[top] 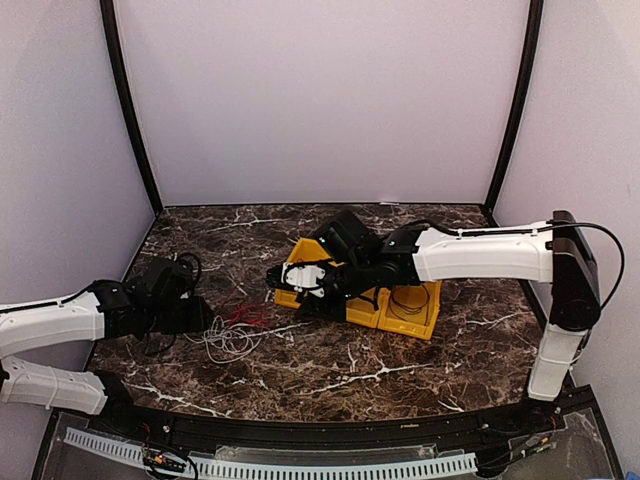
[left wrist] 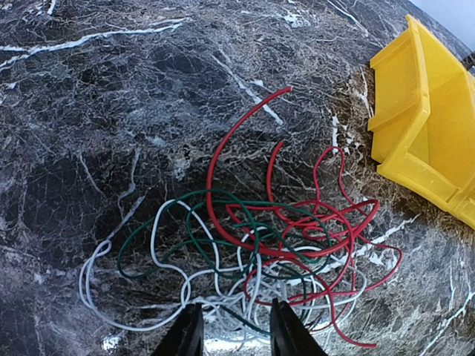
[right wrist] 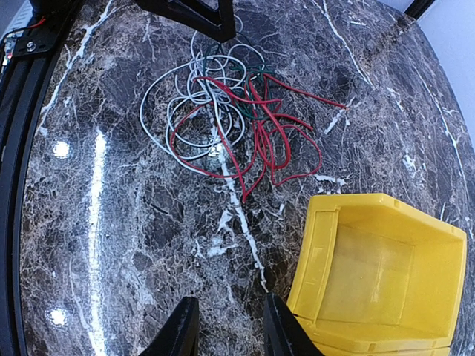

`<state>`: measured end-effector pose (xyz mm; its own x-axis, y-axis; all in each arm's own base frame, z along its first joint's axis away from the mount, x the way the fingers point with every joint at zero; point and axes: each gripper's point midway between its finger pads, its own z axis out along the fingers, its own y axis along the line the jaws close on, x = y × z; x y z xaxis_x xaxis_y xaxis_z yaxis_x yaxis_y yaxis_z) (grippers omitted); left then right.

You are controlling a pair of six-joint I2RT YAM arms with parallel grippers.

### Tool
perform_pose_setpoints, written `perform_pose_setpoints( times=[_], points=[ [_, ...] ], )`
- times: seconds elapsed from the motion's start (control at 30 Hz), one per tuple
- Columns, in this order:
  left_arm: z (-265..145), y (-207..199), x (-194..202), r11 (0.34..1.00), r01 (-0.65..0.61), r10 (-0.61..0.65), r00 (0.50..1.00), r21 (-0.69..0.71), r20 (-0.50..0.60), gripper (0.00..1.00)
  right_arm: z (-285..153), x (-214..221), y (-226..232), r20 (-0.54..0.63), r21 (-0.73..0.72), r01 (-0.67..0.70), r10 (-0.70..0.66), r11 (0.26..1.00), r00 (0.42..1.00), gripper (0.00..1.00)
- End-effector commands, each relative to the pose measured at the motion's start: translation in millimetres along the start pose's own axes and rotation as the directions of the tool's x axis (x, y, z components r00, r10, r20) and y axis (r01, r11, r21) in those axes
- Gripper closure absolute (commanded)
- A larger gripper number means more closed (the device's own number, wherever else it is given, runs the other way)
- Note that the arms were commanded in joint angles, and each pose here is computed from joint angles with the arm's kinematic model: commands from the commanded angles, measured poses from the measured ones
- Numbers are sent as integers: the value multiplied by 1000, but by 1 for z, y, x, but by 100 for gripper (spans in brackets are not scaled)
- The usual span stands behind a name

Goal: Untangle the cables

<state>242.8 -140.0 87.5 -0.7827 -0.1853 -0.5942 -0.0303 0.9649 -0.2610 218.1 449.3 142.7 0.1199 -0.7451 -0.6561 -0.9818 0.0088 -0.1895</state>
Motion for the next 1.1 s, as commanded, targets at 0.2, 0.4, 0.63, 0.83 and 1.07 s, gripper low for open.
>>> perform_pose_setpoints(
  times=[0.2,0.4,0.63,0.83,1.07],
  points=[
    [-3,20,24,999,2,-4,998,-40,-64,74,7,-4,5,7,-19,7,-7,1000,1000,68],
    [2,17,31,999,-22,18,995,-40,-99,74,9,-3,9,0,-27,12,-12,1000,1000,68],
    [9,3,25,999,-45,46,997,18,-69,69,13,-1,12,-8,-36,12,-12,999,1000,68],
    [22,8,13,995,-92,92,996,-32,4,74,15,0,14,-15,-43,11,-11,999,1000,68],
    [32,1,3,994,-106,108,993,-31,49,91,14,0,14,-14,-39,13,-13,999,1000,68]
  ],
)
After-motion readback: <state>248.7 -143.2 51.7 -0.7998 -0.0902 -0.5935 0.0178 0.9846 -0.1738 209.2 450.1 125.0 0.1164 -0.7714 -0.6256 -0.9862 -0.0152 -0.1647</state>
